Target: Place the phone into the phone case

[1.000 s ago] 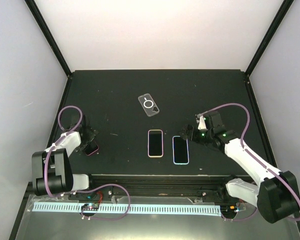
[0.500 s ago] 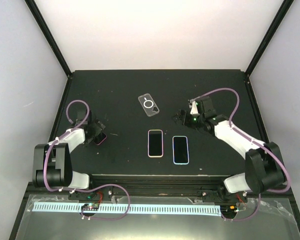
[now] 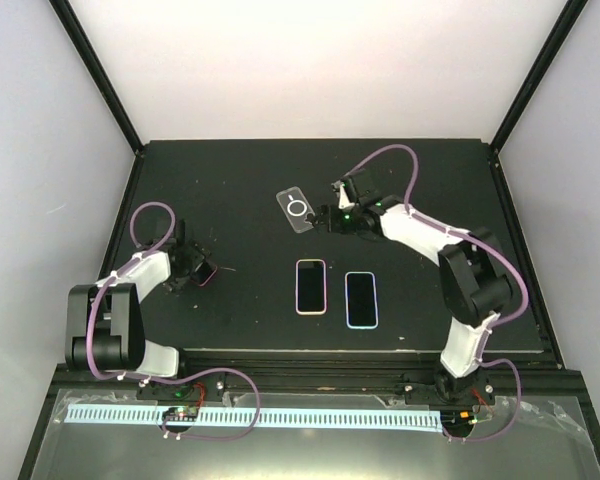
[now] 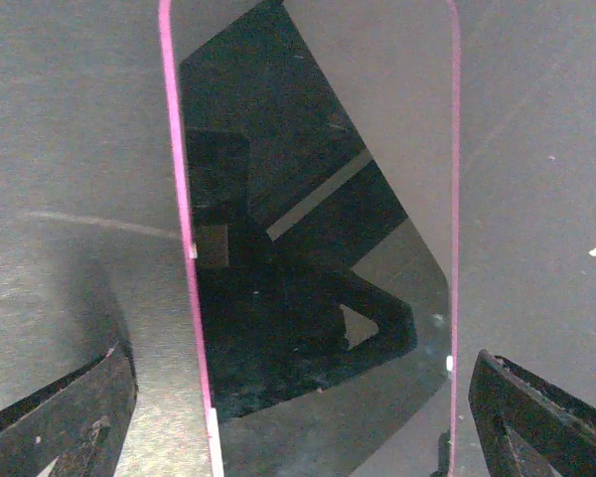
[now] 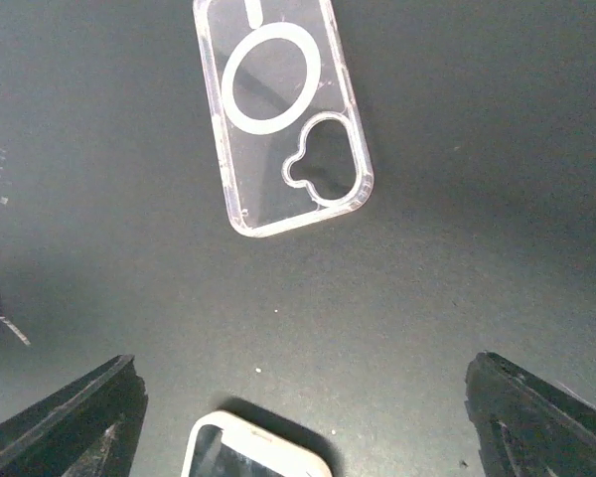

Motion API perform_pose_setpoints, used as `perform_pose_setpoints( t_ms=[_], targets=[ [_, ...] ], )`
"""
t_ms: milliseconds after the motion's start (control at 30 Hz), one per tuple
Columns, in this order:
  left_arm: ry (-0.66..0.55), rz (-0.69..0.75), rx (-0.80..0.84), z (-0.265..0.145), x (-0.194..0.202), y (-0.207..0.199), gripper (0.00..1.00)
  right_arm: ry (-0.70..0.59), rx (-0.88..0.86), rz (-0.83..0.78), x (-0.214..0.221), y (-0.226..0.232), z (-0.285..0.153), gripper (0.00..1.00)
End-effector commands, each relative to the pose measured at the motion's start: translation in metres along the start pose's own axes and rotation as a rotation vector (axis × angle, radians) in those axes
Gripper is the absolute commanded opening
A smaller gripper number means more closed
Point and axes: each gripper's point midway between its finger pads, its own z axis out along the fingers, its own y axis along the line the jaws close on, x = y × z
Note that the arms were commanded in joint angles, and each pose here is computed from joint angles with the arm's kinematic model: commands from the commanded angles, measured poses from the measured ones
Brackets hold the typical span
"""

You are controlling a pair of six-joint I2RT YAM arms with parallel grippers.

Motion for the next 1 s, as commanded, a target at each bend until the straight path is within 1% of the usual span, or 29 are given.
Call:
perform_pose_setpoints(
  t_ms=[0, 100, 267, 433, 567, 967],
  targets=[
    [0.028, -0.084, -0.092, -0.003, 0.000, 0.020, 0.94, 0.039, 0.124, -0.108, 0.001, -0.001, 0.022, 0.90],
    [0.031, -0.085, -0.084, -0.002, -0.007, 0.016, 0.94, 0.077, 0.174, -0.151, 0.002, 0.002, 0.041, 0.94],
    [0.025, -0.086, -0.091, -0.004, -0.016, 0.010, 0.96, 0.120, 0.217, -0.229, 0.003, 0.013, 0.070, 0.97],
    [0.022, -0.080, -0.087, -0.002, -0.021, 0.008, 0.98, 0.135, 0.304, -0.273, -0.002, 0.010, 0.090, 0.99],
    [0.023, -0.067, -0.072, 0.000, -0.023, 0.005, 0.98, 0.124, 0.360, -0.293, -0.008, 0.003, 0.097, 1.00],
    [0.068, -0.057, -0.059, 0.012, -0.018, 0.000, 0.97, 0.178, 0.338, -0.349, -0.009, 0.006, 0.128, 0.99]
  ],
)
